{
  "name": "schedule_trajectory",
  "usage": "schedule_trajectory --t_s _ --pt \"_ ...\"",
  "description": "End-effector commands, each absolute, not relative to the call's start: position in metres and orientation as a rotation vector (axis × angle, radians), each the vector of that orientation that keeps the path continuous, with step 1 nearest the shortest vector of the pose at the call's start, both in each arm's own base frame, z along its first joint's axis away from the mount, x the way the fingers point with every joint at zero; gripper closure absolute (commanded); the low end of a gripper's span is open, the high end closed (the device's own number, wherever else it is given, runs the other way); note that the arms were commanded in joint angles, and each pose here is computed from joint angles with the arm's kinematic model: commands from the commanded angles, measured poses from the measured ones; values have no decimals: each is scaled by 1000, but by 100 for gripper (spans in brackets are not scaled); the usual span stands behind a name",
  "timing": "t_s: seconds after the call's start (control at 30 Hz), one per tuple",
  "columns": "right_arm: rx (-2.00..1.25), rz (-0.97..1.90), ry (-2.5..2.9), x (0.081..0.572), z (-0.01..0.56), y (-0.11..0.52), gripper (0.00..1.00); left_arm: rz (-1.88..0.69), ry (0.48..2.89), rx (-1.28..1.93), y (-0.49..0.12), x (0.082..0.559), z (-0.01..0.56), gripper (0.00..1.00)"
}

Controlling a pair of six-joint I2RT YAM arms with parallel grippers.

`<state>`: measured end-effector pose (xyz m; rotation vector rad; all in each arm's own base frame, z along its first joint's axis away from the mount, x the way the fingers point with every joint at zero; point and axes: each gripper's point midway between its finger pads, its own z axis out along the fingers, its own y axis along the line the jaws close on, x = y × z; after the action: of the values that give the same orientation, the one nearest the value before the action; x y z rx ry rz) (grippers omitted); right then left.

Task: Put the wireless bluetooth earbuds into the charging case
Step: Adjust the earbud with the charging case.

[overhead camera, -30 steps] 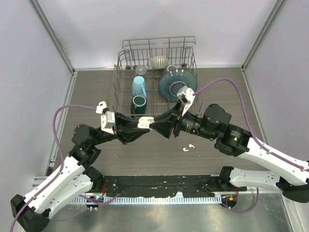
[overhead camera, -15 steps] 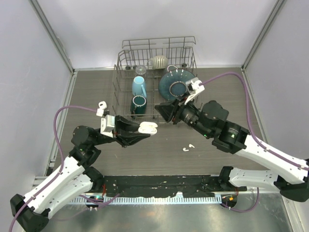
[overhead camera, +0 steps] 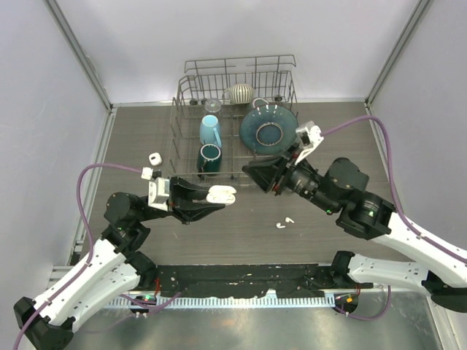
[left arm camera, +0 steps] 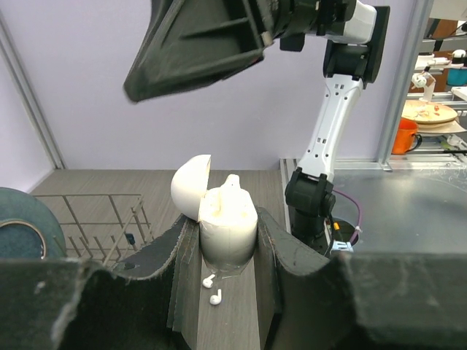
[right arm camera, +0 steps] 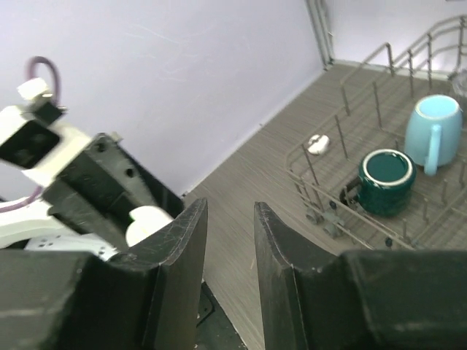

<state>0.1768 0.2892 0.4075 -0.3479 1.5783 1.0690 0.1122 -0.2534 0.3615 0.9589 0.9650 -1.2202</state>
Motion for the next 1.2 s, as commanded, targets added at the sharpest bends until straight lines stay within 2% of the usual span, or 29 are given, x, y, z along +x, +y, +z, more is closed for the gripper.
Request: schedule_trajectory --t_s 0.0,0.1,0.23,0.8,1.17 --pt "-558 1205 1430 137 438 292 63 -1182 922 952 -250 113 371 100" --pt "-727 1274 1445 113 432 301 66 -1179 921 947 -250 113 372 100" --pt "-854 1297 1514 104 413 315 68 -1186 915 946 -251 113 375 100" --pt "-959 1235 1565 105 390 320 68 -1207 881 940 -249 107 387 100" --pt "-909 1124 1582 125 380 318 65 -1243 837 953 -249 99 395 100"
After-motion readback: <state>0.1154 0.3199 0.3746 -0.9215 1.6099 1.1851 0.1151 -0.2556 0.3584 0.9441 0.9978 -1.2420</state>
